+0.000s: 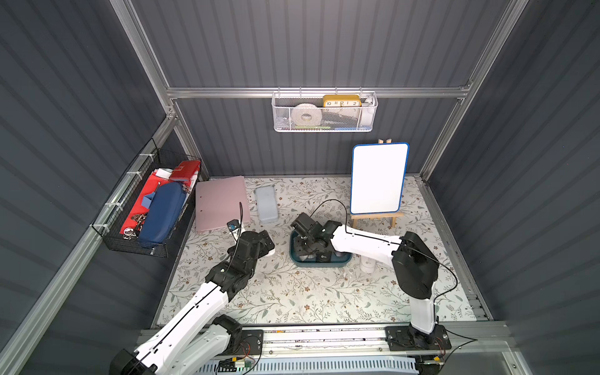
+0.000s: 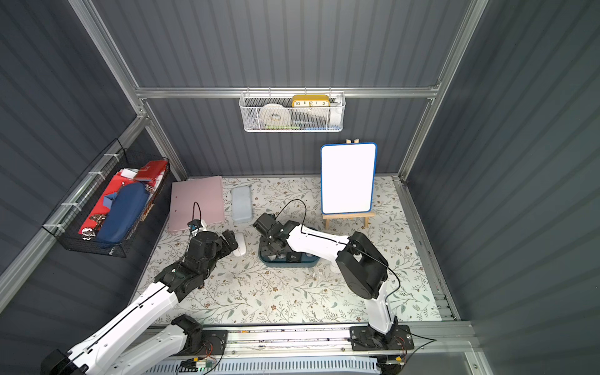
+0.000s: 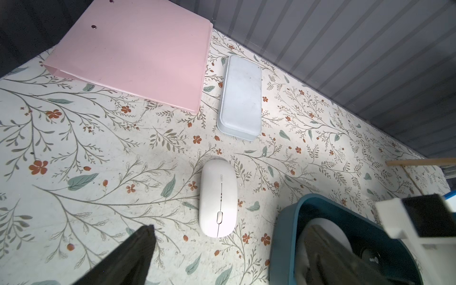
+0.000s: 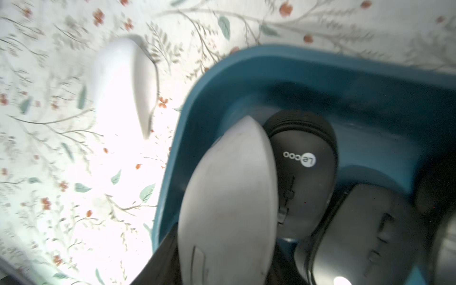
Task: Take out the mouse from the storage box
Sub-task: Pick up the mouse from the storage box, then place the mouse at the center of the board, then pick up the mouse from the storage box, then place the mouse at the center of the board.
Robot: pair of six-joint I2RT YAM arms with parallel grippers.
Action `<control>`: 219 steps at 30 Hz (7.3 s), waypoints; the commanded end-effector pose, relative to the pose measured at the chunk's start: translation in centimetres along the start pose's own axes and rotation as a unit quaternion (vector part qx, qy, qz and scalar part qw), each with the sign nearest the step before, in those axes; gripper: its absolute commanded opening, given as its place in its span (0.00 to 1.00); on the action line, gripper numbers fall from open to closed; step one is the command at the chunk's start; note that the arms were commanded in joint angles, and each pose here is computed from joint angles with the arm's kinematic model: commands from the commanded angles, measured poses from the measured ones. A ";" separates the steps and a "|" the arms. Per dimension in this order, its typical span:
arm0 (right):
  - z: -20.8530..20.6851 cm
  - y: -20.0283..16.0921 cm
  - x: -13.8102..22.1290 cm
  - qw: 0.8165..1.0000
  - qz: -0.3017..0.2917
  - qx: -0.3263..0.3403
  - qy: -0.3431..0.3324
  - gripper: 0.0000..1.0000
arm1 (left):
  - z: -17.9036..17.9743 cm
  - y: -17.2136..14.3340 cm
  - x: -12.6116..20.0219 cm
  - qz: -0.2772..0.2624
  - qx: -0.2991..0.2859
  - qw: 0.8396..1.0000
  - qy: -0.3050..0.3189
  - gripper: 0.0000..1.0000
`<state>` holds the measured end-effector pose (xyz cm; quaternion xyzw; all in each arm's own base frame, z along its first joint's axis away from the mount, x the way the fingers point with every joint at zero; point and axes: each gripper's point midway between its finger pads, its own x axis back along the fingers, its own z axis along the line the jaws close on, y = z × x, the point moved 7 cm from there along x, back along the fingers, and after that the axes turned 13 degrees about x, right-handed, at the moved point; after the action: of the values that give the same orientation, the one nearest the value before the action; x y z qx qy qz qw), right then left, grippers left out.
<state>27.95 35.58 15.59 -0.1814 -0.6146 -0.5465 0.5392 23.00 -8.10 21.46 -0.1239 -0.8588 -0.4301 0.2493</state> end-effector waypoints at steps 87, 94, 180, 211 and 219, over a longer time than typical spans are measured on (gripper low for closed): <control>-24.6 -8.7 3.5 0.933 -0.062 -0.353 -0.013 0.61 | -5.0 -2.5 -1.7 0.067 -0.042 0.996 -0.035 0.99; -24.5 -8.8 5.2 0.939 -0.056 -0.337 -0.035 0.65 | -5.7 -2.6 -1.8 0.081 -0.042 0.995 -0.042 0.99; -20.8 -13.6 13.2 0.964 -0.104 -0.237 -0.065 0.86 | -13.3 -15.2 -11.1 0.230 -0.160 0.952 0.123 0.53; -20.6 -12.3 12.8 0.965 -0.097 -0.235 -0.062 0.85 | -7.8 -6.7 0.9 0.192 -0.054 0.976 0.087 0.50; -20.3 -12.2 12.8 0.966 -0.098 -0.230 -0.064 0.85 | -2.5 -7.1 -0.2 0.204 -0.011 0.968 0.148 0.48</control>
<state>22.42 8.98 16.13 -0.2831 -0.5143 -0.7043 0.3991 21.41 -15.90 18.96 -0.2504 -0.7664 -0.4111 0.4254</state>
